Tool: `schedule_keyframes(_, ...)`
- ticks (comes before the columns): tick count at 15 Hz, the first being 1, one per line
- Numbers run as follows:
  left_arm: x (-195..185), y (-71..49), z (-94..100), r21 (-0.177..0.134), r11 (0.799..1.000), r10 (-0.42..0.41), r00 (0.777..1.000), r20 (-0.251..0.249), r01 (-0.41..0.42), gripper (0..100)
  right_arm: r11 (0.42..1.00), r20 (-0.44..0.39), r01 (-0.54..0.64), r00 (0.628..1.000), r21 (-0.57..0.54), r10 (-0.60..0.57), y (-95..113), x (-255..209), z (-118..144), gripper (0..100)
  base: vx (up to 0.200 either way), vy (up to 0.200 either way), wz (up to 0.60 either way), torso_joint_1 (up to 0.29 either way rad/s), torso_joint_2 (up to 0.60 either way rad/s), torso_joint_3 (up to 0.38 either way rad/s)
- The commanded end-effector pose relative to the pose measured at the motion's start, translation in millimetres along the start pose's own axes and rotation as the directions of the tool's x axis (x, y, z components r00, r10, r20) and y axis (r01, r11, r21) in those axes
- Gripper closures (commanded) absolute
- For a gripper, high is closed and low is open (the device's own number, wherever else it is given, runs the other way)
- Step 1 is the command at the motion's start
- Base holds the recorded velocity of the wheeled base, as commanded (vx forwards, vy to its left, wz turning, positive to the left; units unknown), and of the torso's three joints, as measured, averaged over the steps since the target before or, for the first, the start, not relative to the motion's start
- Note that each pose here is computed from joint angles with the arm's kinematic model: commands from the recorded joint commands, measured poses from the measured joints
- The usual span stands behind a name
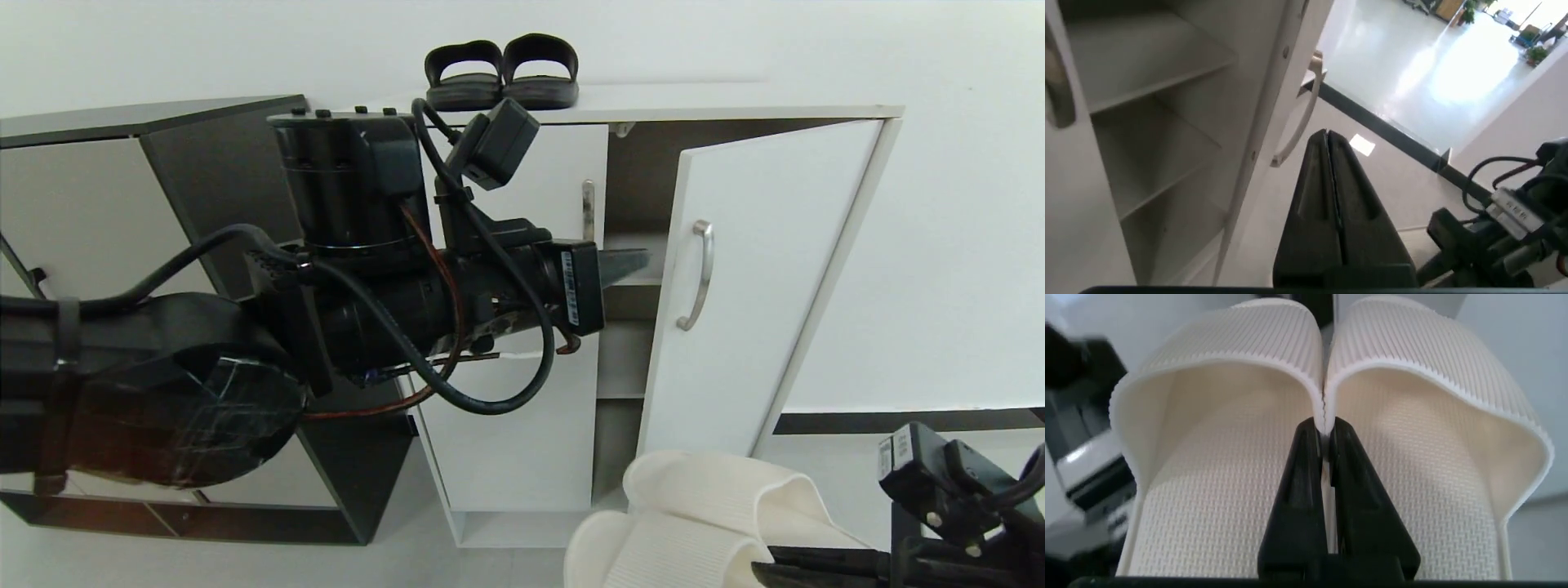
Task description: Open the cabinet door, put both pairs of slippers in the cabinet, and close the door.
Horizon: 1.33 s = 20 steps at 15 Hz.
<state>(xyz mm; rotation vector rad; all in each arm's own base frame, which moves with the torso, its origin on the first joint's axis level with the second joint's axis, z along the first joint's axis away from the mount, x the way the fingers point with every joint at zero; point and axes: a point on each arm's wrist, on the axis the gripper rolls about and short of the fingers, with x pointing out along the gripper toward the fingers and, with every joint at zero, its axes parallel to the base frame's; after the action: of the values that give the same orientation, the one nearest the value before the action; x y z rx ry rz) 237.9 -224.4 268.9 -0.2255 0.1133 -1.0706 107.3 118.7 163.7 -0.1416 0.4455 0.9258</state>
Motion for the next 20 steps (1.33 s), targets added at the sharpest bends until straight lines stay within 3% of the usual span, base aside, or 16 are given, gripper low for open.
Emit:
schedule_keyframes(1, 8, 12.2, -3.1, 0.002, 1.000, 0.023, 1.000, 0.009, -0.023, 100, 1.000, 0.023, -0.019, 1.000, -0.011, 0.019, 5, -19, 12, 100, 0.000, 0.000, 0.00, 0.000, 0.00, 0.000)
schedule_keyframes(3, 27, 34.6, -5.2, 0.003, 0.998, 0.060, 0.998, 0.021, -0.060, 100, 1.000, 0.032, -0.020, 0.999, -0.013, 0.021, 6, -23, 14, 100, 0.000, 0.000, 0.00, 0.000, 0.00, 0.000)
schedule_keyframes(6, 49, 49.3, -4.4, 0.003, 0.998, 0.070, 0.997, 0.037, -0.070, 100, 1.000, 0.026, -0.020, 0.999, -0.014, 0.021, 6, -22, 13, 100, 0.000, 0.000, 0.00, 0.000, 0.00, 0.000)
schedule_keyframes(8, 65, 55.6, -4.6, 0.009, 0.998, 0.064, 0.997, 0.052, -0.065, 100, 1.000, 0.023, -0.022, 0.999, -0.013, 0.022, 6, -22, 13, 100, 0.000, 0.000, 0.00, 0.000, 0.00, 0.000)
schedule_keyframes(13, 76, 52.2, 0.3, 0.006, 0.999, 0.051, 0.998, 0.041, -0.051, 100, 0.999, 0.015, -0.024, 1.000, -0.033, 0.025, 6, -21, 11, 100, 0.000, 0.000, 0.00, 0.000, 0.00, 0.000)
schedule_keyframes(15, 79, 48.7, -0.3, 0.007, 0.999, 0.041, 0.998, 0.037, -0.041, 100, 0.999, 0.004, -0.030, 1.000, -0.042, 0.030, 7, -20, 9, 100, -0.100, 0.000, 0.00, 0.001, 0.00, 0.001)
schedule_keyframes(17, 81, 33.2, -8.8, 0.008, 1.000, 0.007, 1.000, 0.011, -0.007, 100, 0.997, -0.009, -0.053, 0.999, -0.052, 0.053, 10, -18, 7, 100, -0.200, 0.000, 0.00, 0.002, 0.00, 0.000)
schedule_keyframes(18, 79, 23.5, -10.6, 0.013, 1.000, -0.012, 1.000, 0.003, 0.012, 100, 0.997, -0.009, -0.058, 0.998, -0.054, 0.057, 11, -18, 7, 100, -0.200, 0.000, 0.00, 0.007, 0.00, 0.007)
schedule_keyframes(20, 70, -13.7, -14.3, 0.032, 0.995, -0.091, 0.996, -0.022, 0.091, 100, 0.995, -0.016, -0.073, 0.997, -0.062, 0.072, 14, -19, 4, 100, -0.200, 0.000, 0.00, -0.005, 0.00, 0.005)
